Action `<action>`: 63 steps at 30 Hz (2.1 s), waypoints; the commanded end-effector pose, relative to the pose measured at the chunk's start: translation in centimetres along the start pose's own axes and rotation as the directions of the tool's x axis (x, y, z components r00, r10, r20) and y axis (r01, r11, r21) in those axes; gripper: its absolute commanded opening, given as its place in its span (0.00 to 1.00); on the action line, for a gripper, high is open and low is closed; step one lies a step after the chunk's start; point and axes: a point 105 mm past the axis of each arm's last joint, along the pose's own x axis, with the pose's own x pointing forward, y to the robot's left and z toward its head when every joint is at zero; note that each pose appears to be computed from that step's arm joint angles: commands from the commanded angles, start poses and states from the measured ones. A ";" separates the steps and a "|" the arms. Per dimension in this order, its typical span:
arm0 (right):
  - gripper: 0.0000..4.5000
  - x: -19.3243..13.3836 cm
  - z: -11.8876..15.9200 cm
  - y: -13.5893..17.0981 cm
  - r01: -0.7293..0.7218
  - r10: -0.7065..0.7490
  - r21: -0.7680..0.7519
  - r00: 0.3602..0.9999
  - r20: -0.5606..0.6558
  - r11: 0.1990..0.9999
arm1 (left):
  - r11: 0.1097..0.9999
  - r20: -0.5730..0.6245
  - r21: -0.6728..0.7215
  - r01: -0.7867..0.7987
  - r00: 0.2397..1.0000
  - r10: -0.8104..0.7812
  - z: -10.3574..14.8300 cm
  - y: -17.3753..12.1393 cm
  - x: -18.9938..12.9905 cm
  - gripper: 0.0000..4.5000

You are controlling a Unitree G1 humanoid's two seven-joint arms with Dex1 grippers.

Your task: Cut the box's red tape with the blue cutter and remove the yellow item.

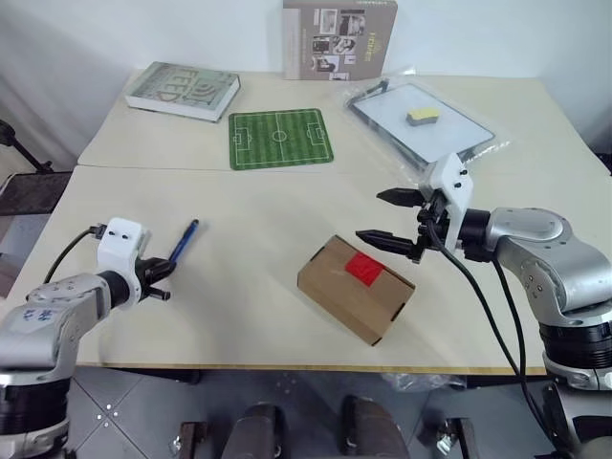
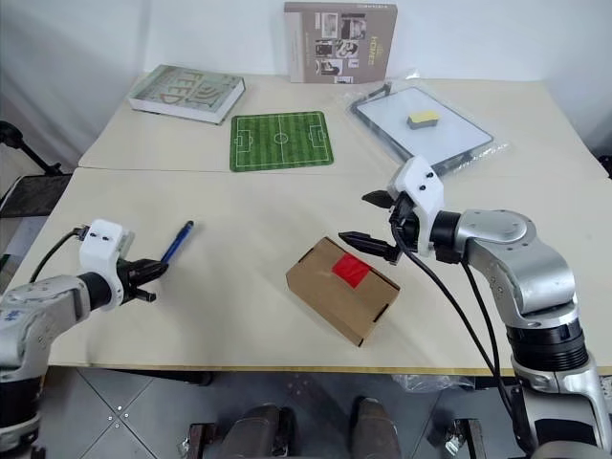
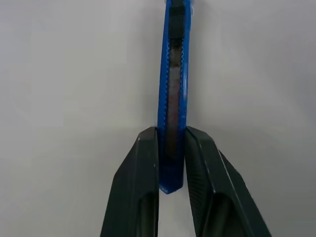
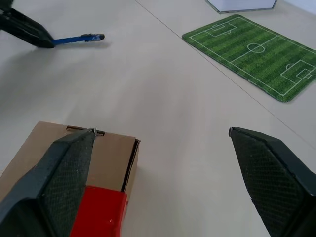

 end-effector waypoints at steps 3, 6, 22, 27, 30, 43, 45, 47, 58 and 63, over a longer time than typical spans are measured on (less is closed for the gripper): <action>1.00 0.5 1.2 1.8 -0.085 0.086 -0.035 0.996 0.038 0.996 | 0.899 0.013 0.218 0.379 0.920 -0.391 0.0 -5.8 -2.8 0.10; 1.00 1.3 1.5 4.0 -0.186 0.187 -0.047 0.982 0.023 0.981 | 0.817 -0.040 0.306 0.489 0.864 -0.502 -1.3 -6.9 -3.7 0.10; 0.26 7.8 0.4 12.4 -0.519 0.455 -0.274 0.850 -0.266 0.809 | 0.712 -0.212 0.534 0.456 0.888 -0.409 -4.8 -7.5 -1.8 0.10; 0.01 9.9 -0.8 13.4 -0.562 0.470 -0.330 0.823 -0.319 0.758 | 0.714 -0.219 0.525 0.463 0.884 -0.412 -5.7 -8.6 -1.7 0.10; 0.01 10.6 -1.1 13.8 -0.589 0.490 -0.352 0.805 -0.335 0.728 | 0.711 -0.227 0.524 0.469 0.881 -0.414 -6.0 -8.9 -1.7 0.10; 0.01 12.6 -2.8 13.9 -0.634 0.483 -0.421 0.770 -0.416 0.649 | 0.710 -0.230 0.512 0.483 0.874 -0.429 -6.1 -9.5 -2.3 0.10; 0.01 13.0 -2.9 13.8 -0.636 0.476 -0.435 0.769 -0.427 0.637 | 0.706 -0.231 0.510 0.492 0.869 -0.438 -6.0 -9.6 -2.5 0.10; 0.01 13.1 -3.1 13.8 -0.641 0.470 -0.450 0.765 -0.440 0.621 | 0.707 -0.236 0.506 0.494 0.868 -0.437 -6.0 -9.6 -2.6 0.10; 0.01 13.7 -3.3 13.7 -0.645 0.468 -0.479 0.763 -0.446 0.595 | 0.718 -0.245 0.501 0.482 0.875 -0.417 -6.0 -9.0 -3.1 0.10; 0.01 13.4 -2.9 12.9 -0.634 0.457 -0.484 0.772 -0.441 0.603 | 0.717 -0.255 0.498 0.488 0.872 -0.417 -6.3 -9.0 -3.3 0.10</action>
